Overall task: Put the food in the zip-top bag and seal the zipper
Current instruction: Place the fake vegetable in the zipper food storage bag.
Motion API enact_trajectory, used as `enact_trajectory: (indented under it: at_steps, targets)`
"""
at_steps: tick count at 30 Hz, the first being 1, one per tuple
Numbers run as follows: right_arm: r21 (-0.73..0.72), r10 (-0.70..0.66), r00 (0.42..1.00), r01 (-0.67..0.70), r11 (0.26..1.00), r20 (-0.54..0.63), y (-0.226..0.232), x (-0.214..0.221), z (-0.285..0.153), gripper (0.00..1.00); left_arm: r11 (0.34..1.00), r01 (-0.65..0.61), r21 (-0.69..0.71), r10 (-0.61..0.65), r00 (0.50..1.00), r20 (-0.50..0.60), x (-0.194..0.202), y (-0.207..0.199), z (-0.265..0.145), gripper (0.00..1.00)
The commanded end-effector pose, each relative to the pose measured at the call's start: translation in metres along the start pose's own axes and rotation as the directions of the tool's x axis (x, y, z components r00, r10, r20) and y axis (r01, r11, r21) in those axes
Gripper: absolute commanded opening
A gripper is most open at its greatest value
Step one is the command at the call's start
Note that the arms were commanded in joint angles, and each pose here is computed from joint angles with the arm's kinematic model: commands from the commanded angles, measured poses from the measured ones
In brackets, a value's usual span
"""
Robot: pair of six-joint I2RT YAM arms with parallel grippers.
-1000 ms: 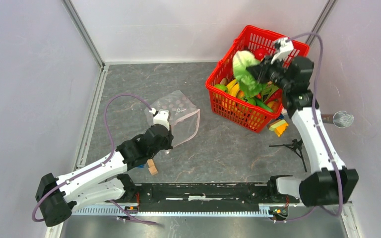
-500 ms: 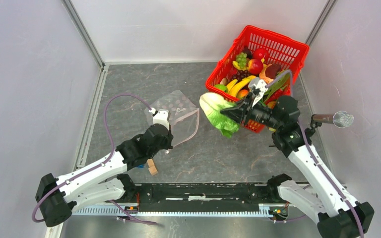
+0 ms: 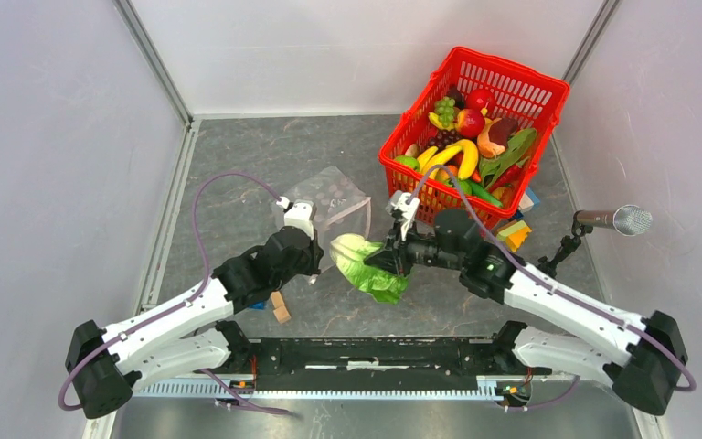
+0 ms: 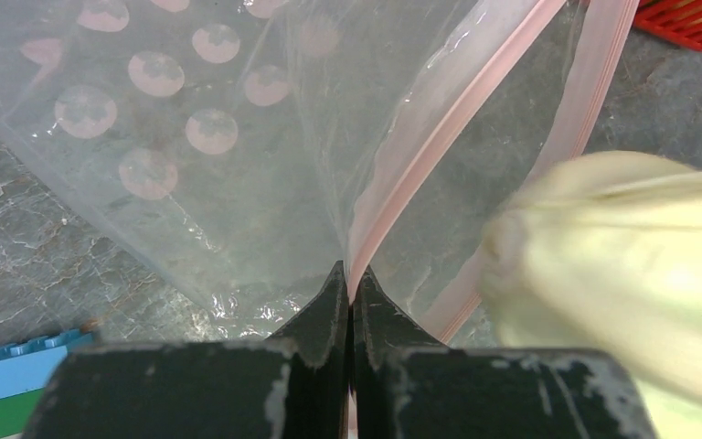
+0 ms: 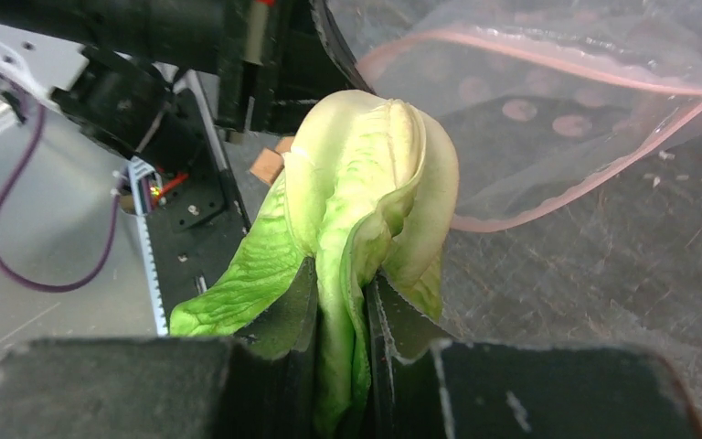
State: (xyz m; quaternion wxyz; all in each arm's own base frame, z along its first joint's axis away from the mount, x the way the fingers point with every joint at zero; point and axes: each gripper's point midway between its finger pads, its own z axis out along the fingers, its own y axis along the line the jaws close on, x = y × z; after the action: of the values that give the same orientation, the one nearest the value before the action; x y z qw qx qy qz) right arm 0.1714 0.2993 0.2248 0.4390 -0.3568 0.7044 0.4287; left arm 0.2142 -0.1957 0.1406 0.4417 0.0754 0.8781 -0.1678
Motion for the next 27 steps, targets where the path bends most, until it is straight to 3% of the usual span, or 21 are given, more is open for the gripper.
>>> enact_trajectory:
  at_steps: [1,3,10,16,21,27]
  targets:
    - [0.141,-0.037,0.998,0.031,0.990,0.041,-0.017,-0.022,0.015,0.04,0.997,0.012,0.077,-0.015,0.999,0.041,-0.020,-0.016,-0.008,0.02]
    - [0.201,-0.030,0.999,0.033,0.979,-0.015,-0.027,-0.011,0.020,0.04,0.996,0.015,0.091,-0.019,0.999,0.044,-0.020,-0.017,-0.010,0.02]
    - [0.292,-0.011,0.999,0.023,0.956,-0.043,-0.042,-0.006,0.035,0.04,0.980,-0.046,0.195,0.040,0.999,0.034,-0.019,-0.034,-0.017,0.02]
    - [0.162,-0.104,0.994,0.108,0.981,-0.036,-0.009,-0.014,0.050,0.06,0.969,-0.090,0.231,0.091,0.996,0.009,-0.017,-0.042,-0.015,0.02]
    - [0.176,-0.127,0.991,0.119,0.977,0.034,-0.007,-0.028,0.040,0.06,0.965,-0.131,0.229,0.141,0.990,-0.028,-0.010,-0.041,-0.012,0.02]
    - [0.302,-0.116,0.978,0.165,0.939,-0.174,-0.039,0.004,0.043,0.06,0.925,-0.205,0.319,0.228,0.973,-0.035,-0.001,-0.051,-0.017,0.02]
